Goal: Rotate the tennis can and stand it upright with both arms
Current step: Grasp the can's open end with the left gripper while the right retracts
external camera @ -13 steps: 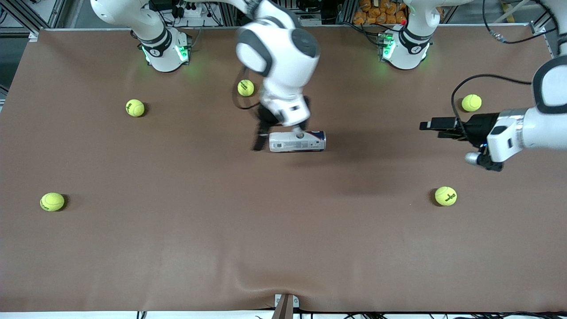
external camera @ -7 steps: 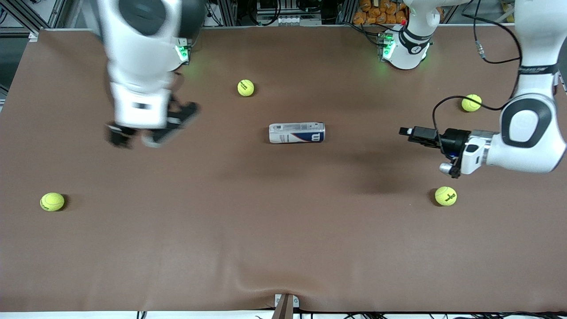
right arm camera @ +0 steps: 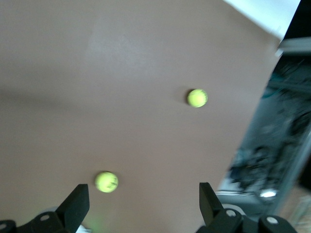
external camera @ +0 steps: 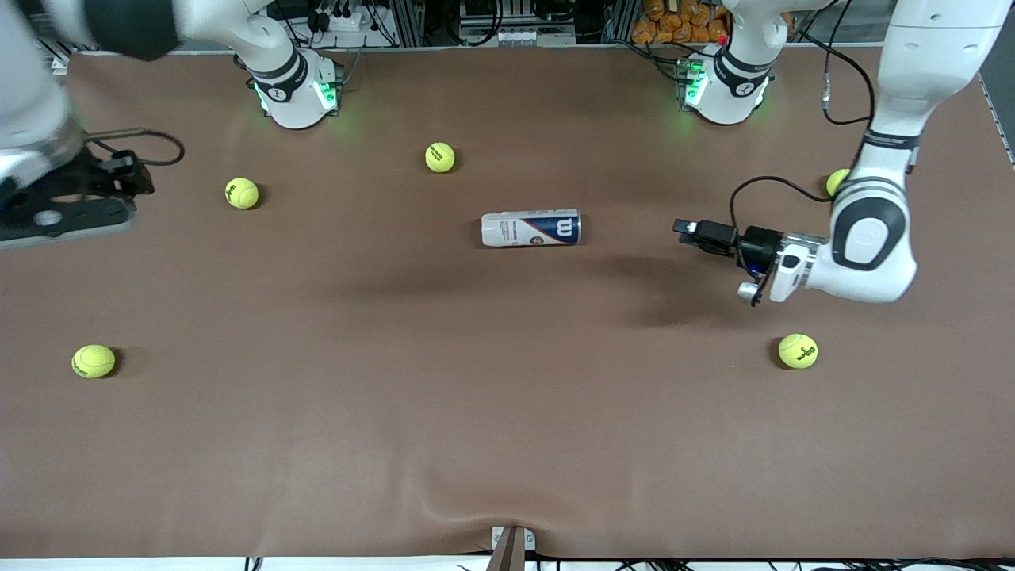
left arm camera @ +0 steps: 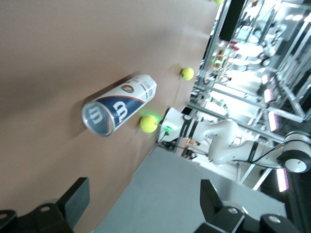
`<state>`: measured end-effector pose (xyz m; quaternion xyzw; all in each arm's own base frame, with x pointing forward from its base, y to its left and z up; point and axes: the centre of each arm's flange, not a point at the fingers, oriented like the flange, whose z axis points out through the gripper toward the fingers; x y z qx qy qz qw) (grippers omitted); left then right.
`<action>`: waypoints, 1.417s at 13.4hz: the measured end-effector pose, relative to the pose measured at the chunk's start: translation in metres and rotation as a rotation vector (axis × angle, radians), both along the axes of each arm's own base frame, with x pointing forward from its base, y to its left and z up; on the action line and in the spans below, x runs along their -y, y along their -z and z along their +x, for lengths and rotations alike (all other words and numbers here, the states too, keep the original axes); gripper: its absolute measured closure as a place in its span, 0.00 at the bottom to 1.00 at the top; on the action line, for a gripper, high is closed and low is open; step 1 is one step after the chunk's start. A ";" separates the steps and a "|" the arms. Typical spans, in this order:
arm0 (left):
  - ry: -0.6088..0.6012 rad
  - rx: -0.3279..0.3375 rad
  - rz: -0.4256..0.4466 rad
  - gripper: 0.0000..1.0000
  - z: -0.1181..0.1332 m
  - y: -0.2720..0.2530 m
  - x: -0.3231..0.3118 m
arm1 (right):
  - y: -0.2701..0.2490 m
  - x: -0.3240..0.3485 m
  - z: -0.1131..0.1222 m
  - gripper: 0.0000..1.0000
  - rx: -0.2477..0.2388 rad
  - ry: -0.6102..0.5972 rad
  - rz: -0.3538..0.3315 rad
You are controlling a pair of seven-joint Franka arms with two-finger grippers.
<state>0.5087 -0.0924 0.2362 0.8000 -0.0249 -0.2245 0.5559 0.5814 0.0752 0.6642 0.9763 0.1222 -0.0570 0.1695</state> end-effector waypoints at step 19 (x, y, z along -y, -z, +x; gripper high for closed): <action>-0.301 0.007 0.016 0.00 -0.083 0.094 0.127 | 0.041 0.102 -0.012 0.00 0.076 0.314 0.430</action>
